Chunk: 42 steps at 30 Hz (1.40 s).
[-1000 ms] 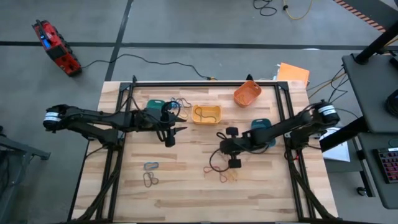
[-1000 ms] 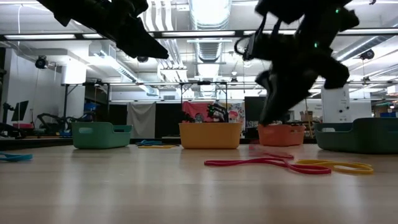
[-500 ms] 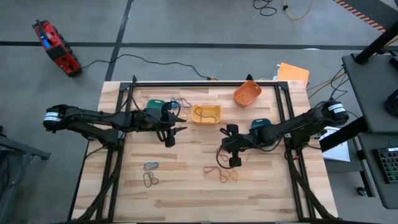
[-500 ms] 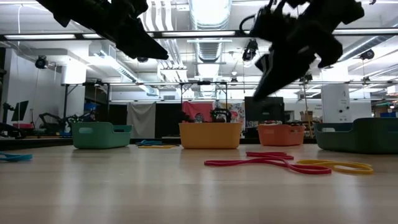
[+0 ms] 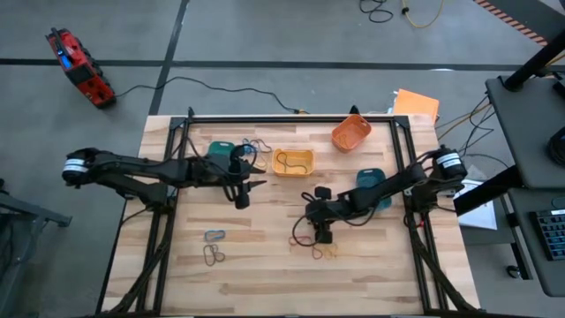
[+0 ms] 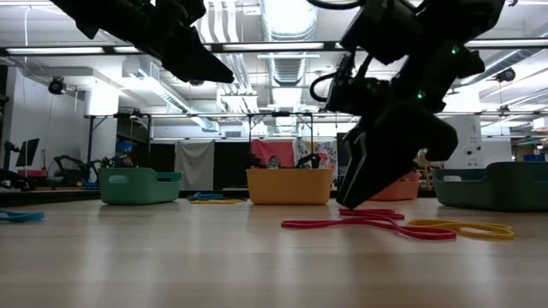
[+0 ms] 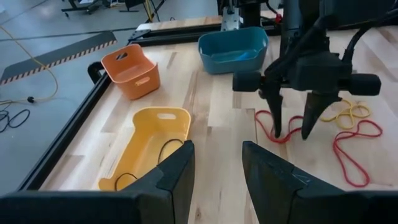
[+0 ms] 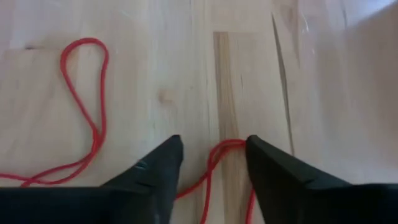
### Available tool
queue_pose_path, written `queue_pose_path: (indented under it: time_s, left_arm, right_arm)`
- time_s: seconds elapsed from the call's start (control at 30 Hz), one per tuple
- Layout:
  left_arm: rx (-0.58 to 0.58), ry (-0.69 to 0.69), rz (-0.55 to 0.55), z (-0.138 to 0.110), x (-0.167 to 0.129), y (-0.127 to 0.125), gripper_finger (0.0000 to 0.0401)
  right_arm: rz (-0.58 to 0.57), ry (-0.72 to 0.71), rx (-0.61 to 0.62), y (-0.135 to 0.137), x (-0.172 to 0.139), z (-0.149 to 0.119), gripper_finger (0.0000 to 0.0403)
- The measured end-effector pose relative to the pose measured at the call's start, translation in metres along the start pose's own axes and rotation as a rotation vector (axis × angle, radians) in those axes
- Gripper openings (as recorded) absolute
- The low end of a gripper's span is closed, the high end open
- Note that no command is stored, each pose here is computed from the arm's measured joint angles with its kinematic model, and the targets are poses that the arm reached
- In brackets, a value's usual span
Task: Sort rubber bands into baskets
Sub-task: Put the red rubberband into the green bin
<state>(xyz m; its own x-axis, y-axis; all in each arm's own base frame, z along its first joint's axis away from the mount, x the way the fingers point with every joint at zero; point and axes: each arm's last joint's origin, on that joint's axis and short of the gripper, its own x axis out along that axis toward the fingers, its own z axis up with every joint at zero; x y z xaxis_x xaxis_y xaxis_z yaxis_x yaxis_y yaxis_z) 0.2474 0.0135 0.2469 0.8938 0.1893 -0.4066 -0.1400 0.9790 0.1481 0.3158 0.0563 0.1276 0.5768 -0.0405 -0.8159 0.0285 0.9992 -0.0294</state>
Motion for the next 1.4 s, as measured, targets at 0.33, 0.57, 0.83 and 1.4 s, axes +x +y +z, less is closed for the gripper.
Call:
queue_pose_path:
  time_s: [0.33,0.57,0.83,1.4]
  left_arm:
    - [0.008,0.027,-0.003,-0.009,0.023,-0.005,0.0119]
    - [0.010,0.006,-0.003,-0.011,0.034,-0.006,0.0119]
    - [0.006,-0.021,-0.032,-0.008,0.034,-0.007,0.0119]
    - [0.053,-0.142,-0.396,-0.003,0.037,-0.018,0.0119]
  right_arm:
    - [-0.025,0.051,0.027,-0.009,0.008,-0.005,0.0198]
    - [-0.043,0.078,0.016,-0.014,0.011,-0.009,0.0038]
    - [-0.071,0.009,-0.053,-0.016,-0.002,-0.001,0.0009]
    - [-0.033,-0.573,-0.183,-0.021,-0.056,0.060,0.0009]
